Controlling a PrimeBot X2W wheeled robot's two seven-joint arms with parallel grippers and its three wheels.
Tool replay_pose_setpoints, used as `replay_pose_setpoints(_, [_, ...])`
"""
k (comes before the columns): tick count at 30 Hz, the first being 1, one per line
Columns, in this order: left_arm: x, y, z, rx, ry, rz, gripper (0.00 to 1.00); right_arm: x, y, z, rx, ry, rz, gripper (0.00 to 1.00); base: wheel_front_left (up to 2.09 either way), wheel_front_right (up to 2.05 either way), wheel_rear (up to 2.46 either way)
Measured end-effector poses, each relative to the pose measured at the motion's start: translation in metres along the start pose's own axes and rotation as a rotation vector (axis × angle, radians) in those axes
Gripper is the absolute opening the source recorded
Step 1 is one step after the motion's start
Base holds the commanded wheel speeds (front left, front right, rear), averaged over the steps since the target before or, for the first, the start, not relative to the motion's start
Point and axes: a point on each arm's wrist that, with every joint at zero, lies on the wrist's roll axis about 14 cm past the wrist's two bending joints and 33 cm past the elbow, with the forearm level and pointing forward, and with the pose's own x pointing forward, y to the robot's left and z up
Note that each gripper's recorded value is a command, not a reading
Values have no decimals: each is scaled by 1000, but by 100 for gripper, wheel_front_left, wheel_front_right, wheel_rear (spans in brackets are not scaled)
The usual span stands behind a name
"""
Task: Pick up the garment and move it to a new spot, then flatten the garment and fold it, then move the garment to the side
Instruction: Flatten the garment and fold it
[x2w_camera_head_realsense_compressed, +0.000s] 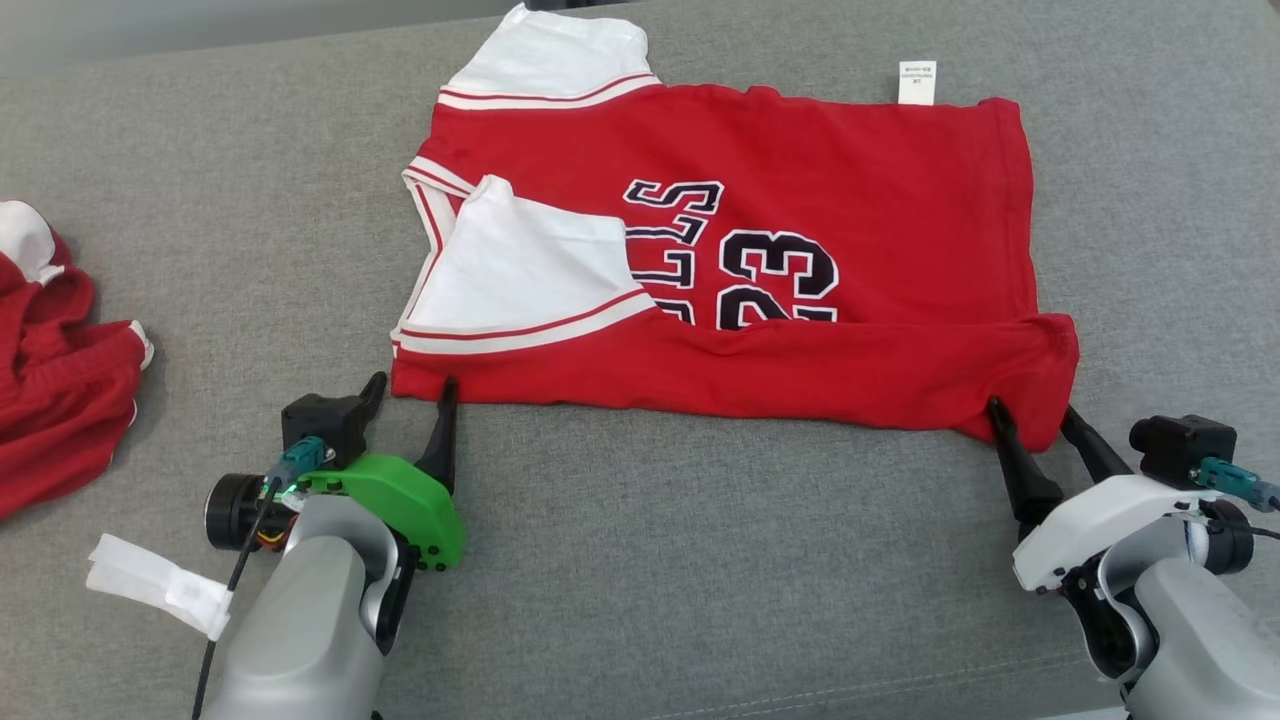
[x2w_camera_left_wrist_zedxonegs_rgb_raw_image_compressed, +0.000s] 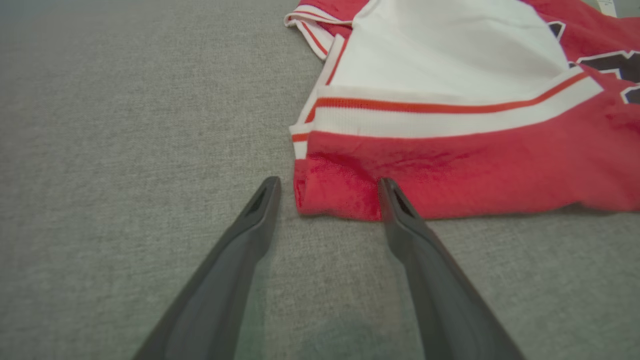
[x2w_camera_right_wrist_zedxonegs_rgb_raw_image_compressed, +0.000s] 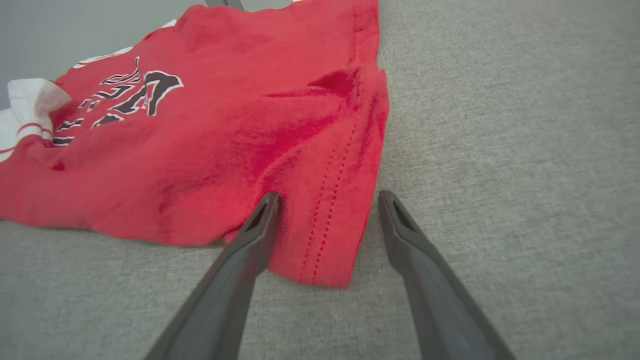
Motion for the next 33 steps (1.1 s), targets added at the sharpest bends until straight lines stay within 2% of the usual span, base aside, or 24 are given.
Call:
replay_pose_setpoints(1, [1, -2, -1, -11, 6, -4, 84, 1, 2, -2, 1, 7, 2, 100, 0, 0, 0])
replay_pose_setpoints(2, [3, -4, 0, -18, 6, -8, 44, 2, 4, -5, 4, 15, 5, 80, 0, 0, 0])
replay_pose_setpoints(3, [4, -5, 1, -24, 6, -8, 15, 3, 5, -6, 8, 18, 6, 35, 0, 0, 0])
replay_pose_setpoints(4, [5, -6, 2, -24, 6, -10, 0, 4, 6, -8, 11, 22, 6, 4, 0, 0, 0])
replay_pose_setpoints(5, [6, -6, 3, -27, 4, -11, 0, 5, 6, -8, 13, 24, 7, 0, 0, 0, 0])
replay_pose_setpoints(13, [0, -4, 29, -70, -86, 0, 0, 7, 16, 2, 26, -1, 27, 0, 0, 0, 0])
replay_pose_setpoints(17, [-18, 0, 32, -95, -126, 19, 0, 4, 25, 14, 30, -40, 50, 0, 0, 0, 0])
replay_pose_setpoints(33, [-107, -7, 4, -173, -189, 96, 0, -48, 33, 9, 30, -58, 85, 0, 0, 0, 0])
